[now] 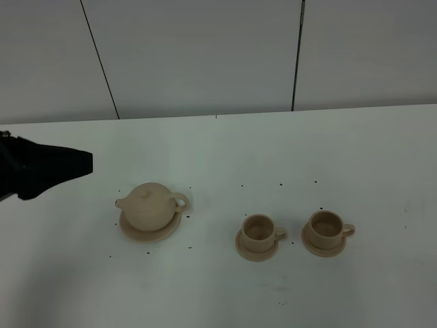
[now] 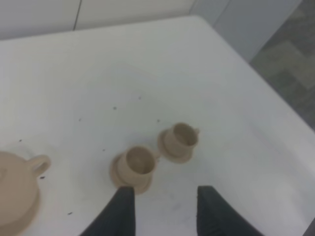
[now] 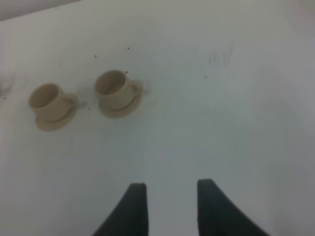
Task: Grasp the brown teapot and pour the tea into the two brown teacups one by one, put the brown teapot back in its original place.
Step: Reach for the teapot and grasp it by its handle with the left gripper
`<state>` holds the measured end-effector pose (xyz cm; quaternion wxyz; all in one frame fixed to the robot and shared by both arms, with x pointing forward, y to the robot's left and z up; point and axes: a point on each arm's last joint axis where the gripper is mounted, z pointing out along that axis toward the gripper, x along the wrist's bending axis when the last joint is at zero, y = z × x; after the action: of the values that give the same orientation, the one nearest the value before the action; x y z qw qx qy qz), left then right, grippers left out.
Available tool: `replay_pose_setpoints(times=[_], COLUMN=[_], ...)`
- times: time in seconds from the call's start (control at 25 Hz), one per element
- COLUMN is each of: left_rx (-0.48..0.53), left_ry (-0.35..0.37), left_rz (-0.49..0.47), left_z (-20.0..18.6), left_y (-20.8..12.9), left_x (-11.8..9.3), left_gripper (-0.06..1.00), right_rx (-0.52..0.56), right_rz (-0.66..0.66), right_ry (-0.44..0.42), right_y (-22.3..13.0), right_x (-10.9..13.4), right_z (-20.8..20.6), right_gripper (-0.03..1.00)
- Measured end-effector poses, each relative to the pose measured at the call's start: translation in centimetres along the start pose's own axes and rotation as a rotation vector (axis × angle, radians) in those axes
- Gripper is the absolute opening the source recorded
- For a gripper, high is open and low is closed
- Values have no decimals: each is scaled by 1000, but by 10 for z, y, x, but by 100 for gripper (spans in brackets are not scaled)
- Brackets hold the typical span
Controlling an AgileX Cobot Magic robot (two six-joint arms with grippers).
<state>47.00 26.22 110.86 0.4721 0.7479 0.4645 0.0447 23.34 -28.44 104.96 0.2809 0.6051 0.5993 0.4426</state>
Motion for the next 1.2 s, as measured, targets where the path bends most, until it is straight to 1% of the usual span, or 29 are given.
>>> replay_pose_setpoints(times=[0.12,0.24,0.4,0.52,0.72,0.84,0.96,1.08,1.2], left_rx=[38,73,172,262,373,470,562,654,744], left_ry=[-7,-18,-21,-11,90,170,229,276,331], left_rz=[-9,28,124,209,331,449,571,671,768], left_z=[16,33,61,85,121,141,164,188,213], left_y=[17,32,44,49,59,59,53,41,27], left_x=[22,34,37,31,21,12,2,-5,-4], left_gripper=[37,37,37,37,37,37,37,37,37], right_rx=[0,1,1,1,1,1,1,1,1], right_rz=[-1,-1,-1,-1,0,0,0,0,0], right_ry=[0,0,0,0,0,0,0,0,0], right_y=[0,0,0,0,0,0,0,0,0], right_x=[0,0,0,0,0,0,0,0,0], right_z=[0,0,0,0,0,0,0,0,0], right_gripper=[24,24,24,24,24,24,24,24,24])
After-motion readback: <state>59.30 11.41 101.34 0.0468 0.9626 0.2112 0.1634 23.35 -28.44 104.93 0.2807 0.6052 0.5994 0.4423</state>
